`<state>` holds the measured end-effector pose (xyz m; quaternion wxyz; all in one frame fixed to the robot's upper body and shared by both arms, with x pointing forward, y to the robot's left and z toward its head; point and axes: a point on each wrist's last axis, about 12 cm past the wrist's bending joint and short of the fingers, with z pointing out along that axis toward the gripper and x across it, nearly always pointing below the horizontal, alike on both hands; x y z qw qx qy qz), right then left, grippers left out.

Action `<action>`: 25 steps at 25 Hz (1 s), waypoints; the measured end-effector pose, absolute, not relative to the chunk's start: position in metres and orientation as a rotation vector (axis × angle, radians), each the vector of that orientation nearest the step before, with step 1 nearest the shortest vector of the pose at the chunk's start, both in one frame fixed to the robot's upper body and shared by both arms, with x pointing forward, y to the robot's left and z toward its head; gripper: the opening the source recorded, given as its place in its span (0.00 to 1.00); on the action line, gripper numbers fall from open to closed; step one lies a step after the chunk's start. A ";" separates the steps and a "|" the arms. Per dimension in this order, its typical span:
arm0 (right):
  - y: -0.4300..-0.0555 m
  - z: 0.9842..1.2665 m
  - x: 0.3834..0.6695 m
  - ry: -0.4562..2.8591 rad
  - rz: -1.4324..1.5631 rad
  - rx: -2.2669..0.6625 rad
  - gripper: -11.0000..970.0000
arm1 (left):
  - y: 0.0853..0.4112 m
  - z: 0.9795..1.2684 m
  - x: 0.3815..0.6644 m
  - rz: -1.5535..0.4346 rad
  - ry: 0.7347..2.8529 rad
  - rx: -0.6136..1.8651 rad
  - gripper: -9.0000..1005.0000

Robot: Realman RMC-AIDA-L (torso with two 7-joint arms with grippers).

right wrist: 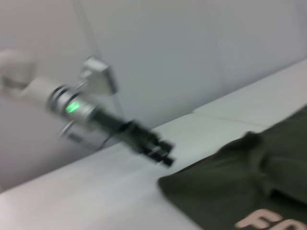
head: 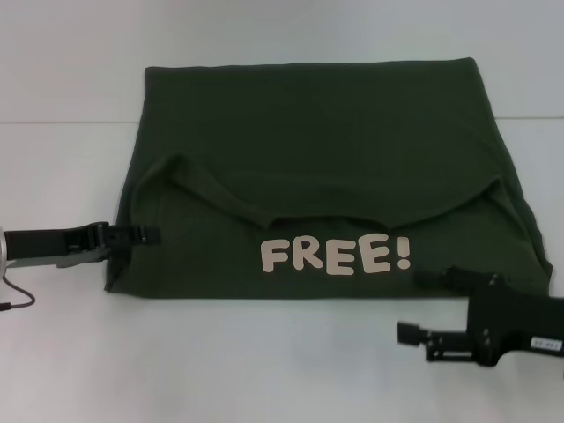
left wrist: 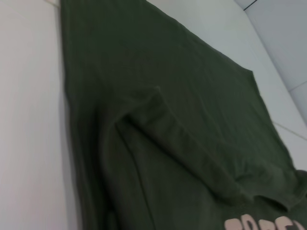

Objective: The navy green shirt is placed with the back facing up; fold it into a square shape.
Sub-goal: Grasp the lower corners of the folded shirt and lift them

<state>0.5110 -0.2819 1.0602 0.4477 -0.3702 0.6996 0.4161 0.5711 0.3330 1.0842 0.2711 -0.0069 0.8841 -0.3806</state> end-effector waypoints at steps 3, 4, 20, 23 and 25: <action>-0.276 1.058 0.508 1.711 1.031 -0.963 0.97 | 0.331 1.083 0.574 -0.984 2.405 0.012 0.76; -0.274 1.057 0.508 1.707 1.033 -0.967 0.97 | 0.330 1.082 0.575 -0.975 2.411 0.020 0.76; -0.268 1.056 0.510 1.711 1.043 -0.967 0.97 | 0.325 1.077 0.578 -0.912 2.451 0.050 0.76; -0.268 1.056 0.510 1.715 1.046 -0.963 0.97 | 0.321 1.076 0.578 -0.919 2.466 0.069 0.76; -0.268 1.056 0.510 1.717 1.049 -0.960 0.97 | 0.319 1.075 0.577 -0.922 2.473 0.078 0.76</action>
